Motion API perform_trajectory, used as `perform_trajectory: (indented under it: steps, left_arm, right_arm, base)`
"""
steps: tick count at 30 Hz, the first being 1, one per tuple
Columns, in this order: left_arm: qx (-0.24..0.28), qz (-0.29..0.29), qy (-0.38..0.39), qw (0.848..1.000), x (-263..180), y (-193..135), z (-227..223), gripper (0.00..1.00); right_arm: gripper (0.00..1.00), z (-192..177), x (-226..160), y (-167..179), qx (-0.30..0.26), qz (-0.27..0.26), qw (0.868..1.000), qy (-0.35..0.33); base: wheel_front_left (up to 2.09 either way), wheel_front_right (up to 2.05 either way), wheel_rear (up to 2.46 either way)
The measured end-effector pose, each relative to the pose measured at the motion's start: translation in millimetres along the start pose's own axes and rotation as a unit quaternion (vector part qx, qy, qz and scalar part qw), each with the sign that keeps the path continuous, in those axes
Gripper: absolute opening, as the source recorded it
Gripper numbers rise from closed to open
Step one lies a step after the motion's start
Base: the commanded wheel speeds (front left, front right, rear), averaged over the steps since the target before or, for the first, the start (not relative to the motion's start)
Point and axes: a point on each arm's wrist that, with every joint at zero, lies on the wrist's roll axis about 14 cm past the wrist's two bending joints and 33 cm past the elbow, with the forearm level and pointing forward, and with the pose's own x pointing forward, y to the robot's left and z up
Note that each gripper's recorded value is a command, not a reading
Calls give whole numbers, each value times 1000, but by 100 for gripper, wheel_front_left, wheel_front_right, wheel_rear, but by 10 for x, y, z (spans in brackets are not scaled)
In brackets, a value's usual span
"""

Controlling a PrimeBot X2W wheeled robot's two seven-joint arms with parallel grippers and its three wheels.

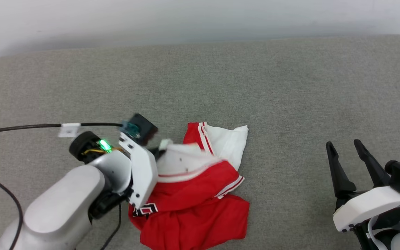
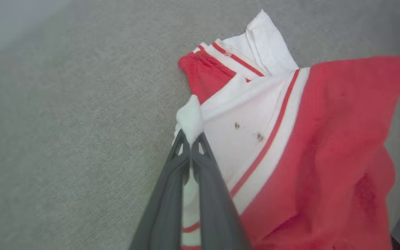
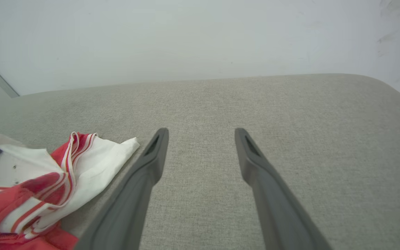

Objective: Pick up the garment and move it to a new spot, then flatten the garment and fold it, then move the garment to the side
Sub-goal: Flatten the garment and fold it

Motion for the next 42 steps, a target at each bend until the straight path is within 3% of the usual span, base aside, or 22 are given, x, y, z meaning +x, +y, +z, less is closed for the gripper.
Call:
perform_trajectory:
  steps: [5,11,17,21,22,23,24,32,38,42]
  left_arm:
    - [-51,103,-92,989,-274,460,260,0]
    - [-173,235,-120,949,-670,947,-260,0]
    - [-298,304,-72,902,-848,832,-1176,0]
    - [-330,304,-53,892,-884,613,-1449,0]
    - [-331,303,-52,892,-898,583,-1469,27]
    - [-329,303,-56,892,-911,570,-1461,76]
    - [-327,303,-60,893,-920,560,-1446,100]
    - [-225,337,-177,897,-1160,681,-865,100]
    - [-171,342,-285,879,-1409,642,-366,100]
    - [-155,341,-327,868,-1528,552,-182,100]
  right_arm:
    - [100,45,-4,7,0,1,1000,-6]
    - [100,16,15,24,0,4,1000,1]
    - [100,-20,26,12,0,2,1000,8]
    - [100,-3,25,24,-5,4,1000,8]
    - [100,4,17,33,-8,5,1000,8]
    - [100,9,4,34,-10,5,1000,8]
    - [100,12,-8,39,-11,5,1000,8]
    - [100,99,-113,93,-15,13,1000,0]
    - [100,132,-208,127,-9,18,1000,1]
    - [100,-25,-239,107,3,18,999,41]
  base:
    - [0,0,0]
    - [0,0,0]
    - [0,0,0]
    - [0,0,0]
    - [0,0,0]
    - [0,0,0]
    - [0,0,0]
    - [0,0,0]
    - [0,0,0]
    - [0,0,0]
